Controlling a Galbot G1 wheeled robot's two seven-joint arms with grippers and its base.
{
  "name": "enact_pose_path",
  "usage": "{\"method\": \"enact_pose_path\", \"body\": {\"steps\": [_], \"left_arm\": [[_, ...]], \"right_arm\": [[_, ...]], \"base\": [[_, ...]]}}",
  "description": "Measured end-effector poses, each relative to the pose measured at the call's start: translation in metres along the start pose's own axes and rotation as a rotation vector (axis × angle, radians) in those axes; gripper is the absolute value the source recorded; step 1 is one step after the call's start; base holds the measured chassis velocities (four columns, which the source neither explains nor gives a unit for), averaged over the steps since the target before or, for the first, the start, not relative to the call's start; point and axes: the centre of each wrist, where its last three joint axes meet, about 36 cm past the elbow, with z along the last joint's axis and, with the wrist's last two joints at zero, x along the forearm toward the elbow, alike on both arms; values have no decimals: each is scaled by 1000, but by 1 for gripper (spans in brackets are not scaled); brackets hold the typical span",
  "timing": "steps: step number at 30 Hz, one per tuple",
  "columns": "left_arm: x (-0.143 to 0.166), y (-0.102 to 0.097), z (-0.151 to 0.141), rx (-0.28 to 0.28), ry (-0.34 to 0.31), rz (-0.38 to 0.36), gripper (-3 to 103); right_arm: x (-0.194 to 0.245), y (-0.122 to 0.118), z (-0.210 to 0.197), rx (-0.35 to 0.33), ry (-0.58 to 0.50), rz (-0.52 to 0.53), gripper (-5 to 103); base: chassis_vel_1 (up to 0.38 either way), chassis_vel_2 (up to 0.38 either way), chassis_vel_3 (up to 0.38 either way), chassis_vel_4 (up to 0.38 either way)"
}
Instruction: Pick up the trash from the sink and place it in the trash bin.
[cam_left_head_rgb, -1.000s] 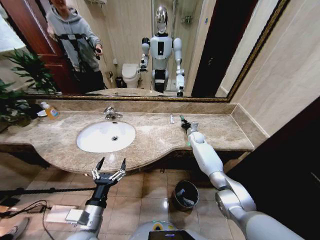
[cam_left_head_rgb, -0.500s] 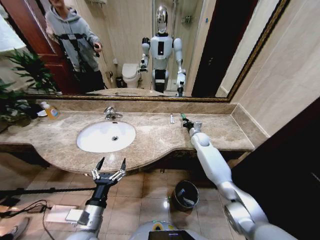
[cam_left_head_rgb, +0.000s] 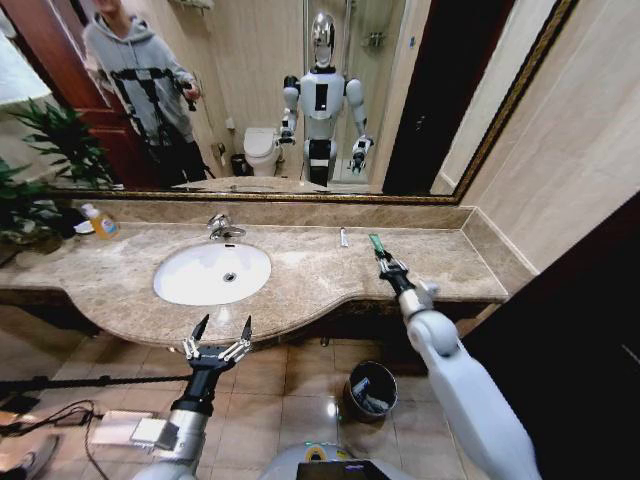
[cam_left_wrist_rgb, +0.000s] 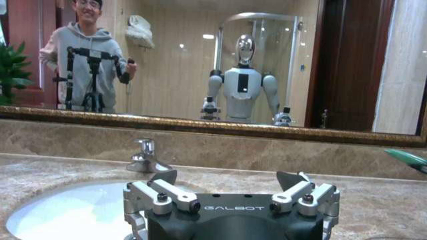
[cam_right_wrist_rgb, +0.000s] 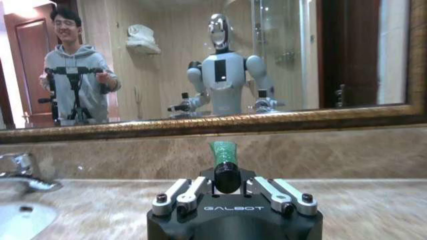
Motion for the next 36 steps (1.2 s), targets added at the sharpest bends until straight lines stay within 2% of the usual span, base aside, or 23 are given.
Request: {"method": "enact_pose_path", "body": {"steps": [4, 12, 15, 22, 25, 26, 28, 30, 31, 34, 36], "left_arm": [[0, 0, 0, 0, 0, 0, 100], [0, 0, 0, 0, 0, 0, 100], [0, 0, 0, 0, 0, 0, 100], [0, 0, 0, 0, 0, 0, 100], [0, 0, 0, 0, 0, 0, 100], [0, 0, 0, 0, 0, 0, 100], [0, 0, 0, 0, 0, 0, 100], [0, 0, 0, 0, 0, 0, 100], [0, 0, 0, 0, 0, 0, 100], [0, 0, 0, 0, 0, 0, 100], [0, 0, 0, 0, 0, 0, 100]], "right_arm": [[61, 12, 11, 18, -7, 44, 21], [98, 22, 38, 32, 19, 56, 21], [124, 25, 62, 35, 65, 92, 21], [151, 37, 101, 37, 118, 125, 21], [172, 46, 141, 19, 196, 140, 21], [172, 46, 141, 19, 196, 140, 21], [185, 48, 176, 7, 293, 142, 21], [187, 49, 181, 4, 308, 142, 21], [191, 46, 209, -2, 386, 141, 21], [187, 41, 231, -5, 430, 154, 21], [172, 31, 258, -17, 501, 170, 21]], "base": [[0, 0, 0, 0], [0, 0, 0, 0], [0, 0, 0, 0], [0, 0, 0, 0], [0, 0, 0, 0], [0, 0, 0, 0], [0, 0, 0, 0], [0, 0, 0, 0], [0, 0, 0, 0], [0, 0, 0, 0], [0, 0, 0, 0]]}}
